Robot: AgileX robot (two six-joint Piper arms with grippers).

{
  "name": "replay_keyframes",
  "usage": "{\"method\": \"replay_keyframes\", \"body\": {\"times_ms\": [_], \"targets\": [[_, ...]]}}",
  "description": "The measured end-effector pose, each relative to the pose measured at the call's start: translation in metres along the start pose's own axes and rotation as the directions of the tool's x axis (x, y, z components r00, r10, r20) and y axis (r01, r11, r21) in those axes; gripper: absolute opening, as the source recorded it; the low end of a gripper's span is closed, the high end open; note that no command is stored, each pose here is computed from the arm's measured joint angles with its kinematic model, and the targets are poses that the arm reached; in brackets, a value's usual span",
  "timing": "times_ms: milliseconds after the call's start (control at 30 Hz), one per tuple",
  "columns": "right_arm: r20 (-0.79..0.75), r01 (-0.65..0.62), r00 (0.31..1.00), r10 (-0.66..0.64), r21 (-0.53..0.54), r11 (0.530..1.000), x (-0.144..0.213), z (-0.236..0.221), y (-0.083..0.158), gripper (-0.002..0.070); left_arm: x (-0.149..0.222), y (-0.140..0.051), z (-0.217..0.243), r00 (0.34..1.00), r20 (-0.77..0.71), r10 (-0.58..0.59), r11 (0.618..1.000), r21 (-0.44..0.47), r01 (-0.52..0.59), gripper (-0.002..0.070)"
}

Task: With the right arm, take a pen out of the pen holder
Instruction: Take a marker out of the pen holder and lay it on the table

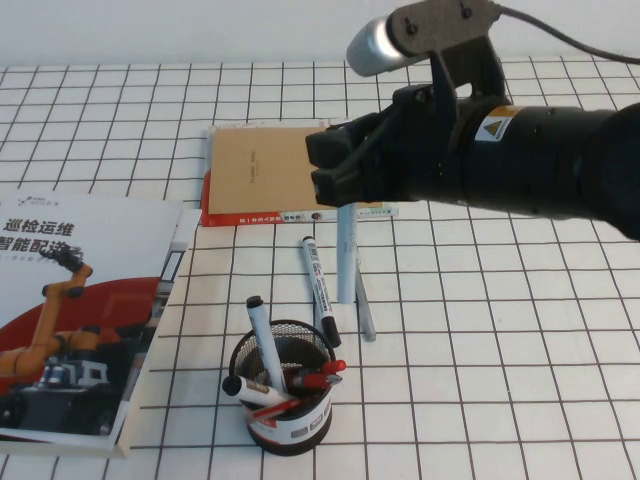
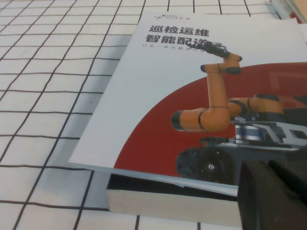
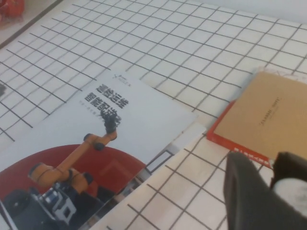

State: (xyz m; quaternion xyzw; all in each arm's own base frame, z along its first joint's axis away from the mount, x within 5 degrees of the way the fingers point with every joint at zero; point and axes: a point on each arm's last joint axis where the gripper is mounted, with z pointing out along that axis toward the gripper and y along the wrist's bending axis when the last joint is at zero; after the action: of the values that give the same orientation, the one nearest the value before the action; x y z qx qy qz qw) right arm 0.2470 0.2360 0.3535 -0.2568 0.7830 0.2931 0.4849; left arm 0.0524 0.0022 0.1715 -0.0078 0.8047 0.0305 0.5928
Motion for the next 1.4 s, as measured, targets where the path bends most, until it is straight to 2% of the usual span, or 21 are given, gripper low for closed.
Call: {"method": "replay_keyframes", "body": {"times_ms": [200,400,533,967,1400], "targets": [[-0.156,-0.079,0.984,0.087,0.051,0.996,-0.005,0.002,-0.02,0.0093,0.0,0.0,0.0,1.0,0.0,0.0,1.0,0.0,0.0,-0.0003],[-0.4,-0.127,0.902,0.163,0.114,0.985,0.004,0.032,-0.038,0.0093,0.0,0.0,0.0,1.0,0.0,0.0,1.0,0.0,0.0,-0.0003],[-0.479,-0.141,0.857,0.19,0.136,0.981,0.014,0.063,-0.049,0.0094,0.0,0.0,0.0,1.0,0.0,0.0,1.0,0.0,0.0,-0.0003],[-0.54,-0.225,0.791,0.288,0.181,0.957,0.042,0.14,-0.088,0.0093,0.0,0.0,0.0,1.0,0.0,0.0,1.0,0.0,0.0,-0.0003],[-0.542,-0.279,0.766,0.347,0.206,0.938,0.063,0.177,-0.112,0.0093,0.0,0.0,0.0,1.0,0.0,0.0,1.0,0.0,0.0,-0.0003]]}}
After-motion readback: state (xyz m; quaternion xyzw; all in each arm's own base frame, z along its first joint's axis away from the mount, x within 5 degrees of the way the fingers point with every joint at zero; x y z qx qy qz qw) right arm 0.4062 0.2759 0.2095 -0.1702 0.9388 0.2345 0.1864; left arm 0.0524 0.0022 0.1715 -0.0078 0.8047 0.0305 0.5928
